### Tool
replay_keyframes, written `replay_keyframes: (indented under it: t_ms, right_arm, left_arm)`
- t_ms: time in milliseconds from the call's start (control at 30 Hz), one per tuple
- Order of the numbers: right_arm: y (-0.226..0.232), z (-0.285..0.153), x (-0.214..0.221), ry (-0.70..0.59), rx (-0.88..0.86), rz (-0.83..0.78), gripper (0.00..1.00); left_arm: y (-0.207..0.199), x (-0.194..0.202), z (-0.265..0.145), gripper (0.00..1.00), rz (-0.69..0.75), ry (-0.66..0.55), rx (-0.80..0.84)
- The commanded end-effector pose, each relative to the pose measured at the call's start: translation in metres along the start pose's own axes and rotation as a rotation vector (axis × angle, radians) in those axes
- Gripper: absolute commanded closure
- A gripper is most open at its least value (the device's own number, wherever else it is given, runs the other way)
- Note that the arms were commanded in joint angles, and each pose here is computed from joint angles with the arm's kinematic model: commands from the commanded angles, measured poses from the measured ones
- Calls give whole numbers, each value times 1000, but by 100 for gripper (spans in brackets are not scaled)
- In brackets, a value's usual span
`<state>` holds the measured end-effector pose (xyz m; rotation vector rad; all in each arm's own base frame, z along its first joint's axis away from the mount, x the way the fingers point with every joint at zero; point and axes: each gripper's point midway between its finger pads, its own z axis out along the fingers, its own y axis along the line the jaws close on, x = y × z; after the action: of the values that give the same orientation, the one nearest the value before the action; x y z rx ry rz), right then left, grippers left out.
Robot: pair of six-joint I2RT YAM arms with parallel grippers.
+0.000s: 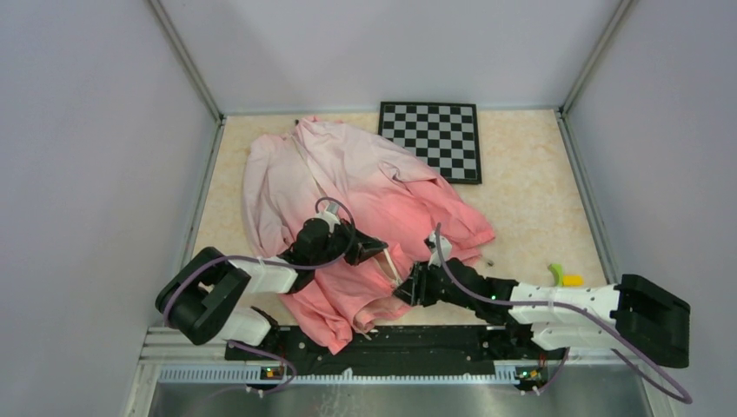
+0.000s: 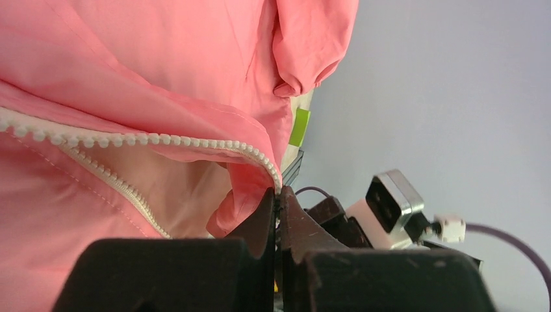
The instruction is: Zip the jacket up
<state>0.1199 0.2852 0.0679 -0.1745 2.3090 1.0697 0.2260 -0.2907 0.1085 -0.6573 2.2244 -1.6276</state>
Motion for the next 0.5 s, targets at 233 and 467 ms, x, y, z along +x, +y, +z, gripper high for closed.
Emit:
replay_keyframes:
  t_ms: [233,467]
  right_arm:
    - [11,5,-10,-262,-20,-81,59]
    - [15,5,-10,-329,-8,-100,67]
  left_arm:
    - [-15,1,-3,100,12,11,52]
    - [-17,3,-2,100,16,26,53]
